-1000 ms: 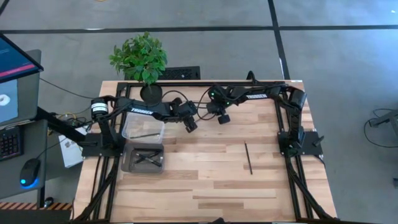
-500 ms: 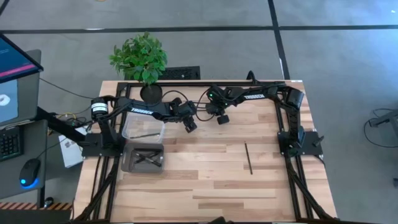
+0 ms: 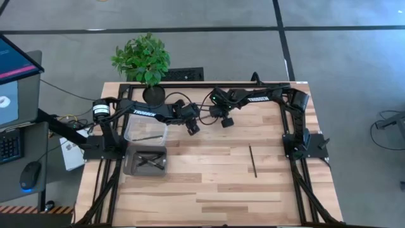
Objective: Sort pens & pencils
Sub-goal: Put the red pencil into the transparent bin
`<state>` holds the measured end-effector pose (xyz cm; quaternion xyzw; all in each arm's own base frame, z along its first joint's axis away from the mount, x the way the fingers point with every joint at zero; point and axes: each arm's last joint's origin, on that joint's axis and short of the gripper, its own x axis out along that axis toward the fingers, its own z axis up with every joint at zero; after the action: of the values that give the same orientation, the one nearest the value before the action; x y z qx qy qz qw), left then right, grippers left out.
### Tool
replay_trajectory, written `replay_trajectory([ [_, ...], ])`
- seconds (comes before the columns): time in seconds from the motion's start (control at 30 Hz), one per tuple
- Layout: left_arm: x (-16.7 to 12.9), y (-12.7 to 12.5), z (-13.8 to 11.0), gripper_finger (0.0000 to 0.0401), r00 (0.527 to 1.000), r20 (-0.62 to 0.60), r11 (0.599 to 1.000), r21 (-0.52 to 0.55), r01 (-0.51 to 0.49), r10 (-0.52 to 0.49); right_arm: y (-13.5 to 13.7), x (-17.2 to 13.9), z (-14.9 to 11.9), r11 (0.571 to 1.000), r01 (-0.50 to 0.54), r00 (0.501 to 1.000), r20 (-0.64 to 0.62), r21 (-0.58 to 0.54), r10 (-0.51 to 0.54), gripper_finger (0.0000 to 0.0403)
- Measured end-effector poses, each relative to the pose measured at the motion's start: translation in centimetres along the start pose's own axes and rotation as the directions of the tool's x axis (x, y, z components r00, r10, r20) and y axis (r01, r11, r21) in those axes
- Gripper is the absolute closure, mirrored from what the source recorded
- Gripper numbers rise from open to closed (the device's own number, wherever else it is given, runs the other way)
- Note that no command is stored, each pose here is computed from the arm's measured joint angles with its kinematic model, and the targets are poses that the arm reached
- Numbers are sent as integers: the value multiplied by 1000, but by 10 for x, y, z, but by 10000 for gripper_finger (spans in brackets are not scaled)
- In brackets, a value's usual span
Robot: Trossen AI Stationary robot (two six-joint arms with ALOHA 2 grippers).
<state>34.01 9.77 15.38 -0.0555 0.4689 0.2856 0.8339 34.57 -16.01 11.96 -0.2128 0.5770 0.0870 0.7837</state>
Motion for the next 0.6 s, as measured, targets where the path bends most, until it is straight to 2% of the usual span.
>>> replay_trajectory([
  [0.17,0,0,-2,241,1000,-19,1000,-5,11,-11,10,0,9,1000,-15,1000,-9,13,15,368],
  [0.37,-1,-6,-4,241,986,-56,988,-5,157,-157,26,-1,23,999,-42,999,-4,6,42,364],
  [0.6,-5,-17,-8,241,974,-87,977,19,213,-211,45,-1,38,996,-81,997,2,45,81,365],
])
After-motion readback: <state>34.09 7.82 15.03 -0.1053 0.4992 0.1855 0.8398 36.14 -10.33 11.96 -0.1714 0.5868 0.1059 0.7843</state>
